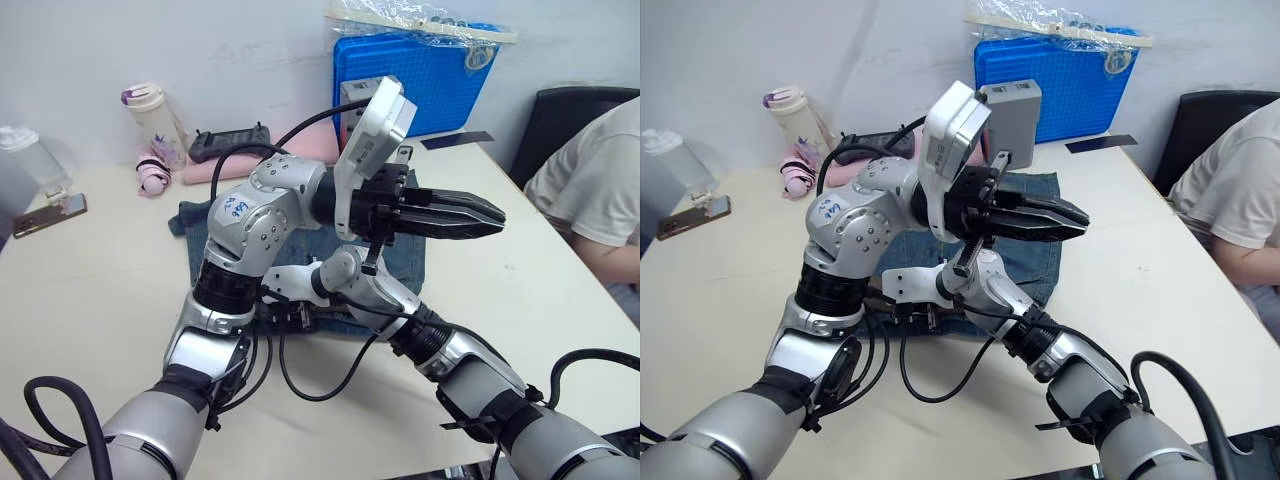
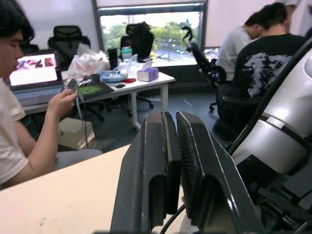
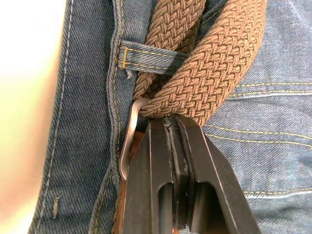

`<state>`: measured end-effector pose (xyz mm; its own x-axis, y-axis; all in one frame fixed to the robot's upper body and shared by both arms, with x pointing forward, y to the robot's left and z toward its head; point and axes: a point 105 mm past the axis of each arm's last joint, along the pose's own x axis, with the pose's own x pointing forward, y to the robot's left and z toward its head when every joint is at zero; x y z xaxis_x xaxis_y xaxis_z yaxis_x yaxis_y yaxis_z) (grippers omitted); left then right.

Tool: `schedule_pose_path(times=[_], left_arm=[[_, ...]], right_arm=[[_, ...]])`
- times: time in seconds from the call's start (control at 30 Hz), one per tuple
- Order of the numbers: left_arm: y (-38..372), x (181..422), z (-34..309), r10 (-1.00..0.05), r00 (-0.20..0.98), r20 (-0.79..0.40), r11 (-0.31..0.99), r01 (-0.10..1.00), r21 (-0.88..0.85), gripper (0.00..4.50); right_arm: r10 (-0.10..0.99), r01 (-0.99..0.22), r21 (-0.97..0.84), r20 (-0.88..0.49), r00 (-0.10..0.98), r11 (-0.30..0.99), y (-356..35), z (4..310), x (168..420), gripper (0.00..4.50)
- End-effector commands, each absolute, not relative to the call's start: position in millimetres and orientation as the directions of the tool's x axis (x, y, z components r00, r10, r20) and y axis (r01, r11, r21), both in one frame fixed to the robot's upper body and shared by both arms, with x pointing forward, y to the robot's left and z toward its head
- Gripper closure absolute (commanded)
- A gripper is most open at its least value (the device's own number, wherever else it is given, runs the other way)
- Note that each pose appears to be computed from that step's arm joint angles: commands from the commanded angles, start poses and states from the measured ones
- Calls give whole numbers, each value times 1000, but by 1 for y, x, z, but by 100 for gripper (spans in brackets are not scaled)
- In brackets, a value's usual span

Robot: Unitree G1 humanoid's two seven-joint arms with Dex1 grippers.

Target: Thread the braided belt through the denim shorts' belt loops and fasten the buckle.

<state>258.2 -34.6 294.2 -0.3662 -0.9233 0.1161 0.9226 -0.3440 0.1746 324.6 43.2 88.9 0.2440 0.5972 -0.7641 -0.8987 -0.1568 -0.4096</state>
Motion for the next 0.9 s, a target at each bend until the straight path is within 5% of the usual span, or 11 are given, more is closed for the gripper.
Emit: schedule_pose_path(times=[0.03, 0.33, 0.47, 0.67, 0.73, 0.87, 0.9], left_arm=[[-15, 275, 292, -960, -246, 137, -218, 958, 188, 408], [65, 319, 275, -965, 201, 170, 220, 971, 95, 408], [124, 341, 257, -839, 509, 189, 505, 860, -74, 408], [192, 337, 214, -636, 763, 119, 685, 629, -368, 408], [197, 324, 205, -630, 771, 91, 677, 604, -421, 326], [200, 307, 196, -632, 770, 87, 625, 573, -530, 142], [201, 304, 193, -630, 772, 82, 615, 560, -554, 142]], right_arm=[[387, -985, -36, -921, -32, -168, 3, -9, 284, 447], [546, -988, -150, -832, 99, -50, 9, 24, 300, 447], [599, -983, -185, -787, 146, -4, 12, 37, 300, 447], [649, -970, -237, -732, 210, 47, 17, 55, 302, 447], [671, -965, -253, -704, 233, 69, 18, 64, 303, 450], [713, -955, -273, -647, 269, 112, 18, 83, 304, 309], [724, -953, -276, -631, 279, 126, 18, 88, 304, 263]])
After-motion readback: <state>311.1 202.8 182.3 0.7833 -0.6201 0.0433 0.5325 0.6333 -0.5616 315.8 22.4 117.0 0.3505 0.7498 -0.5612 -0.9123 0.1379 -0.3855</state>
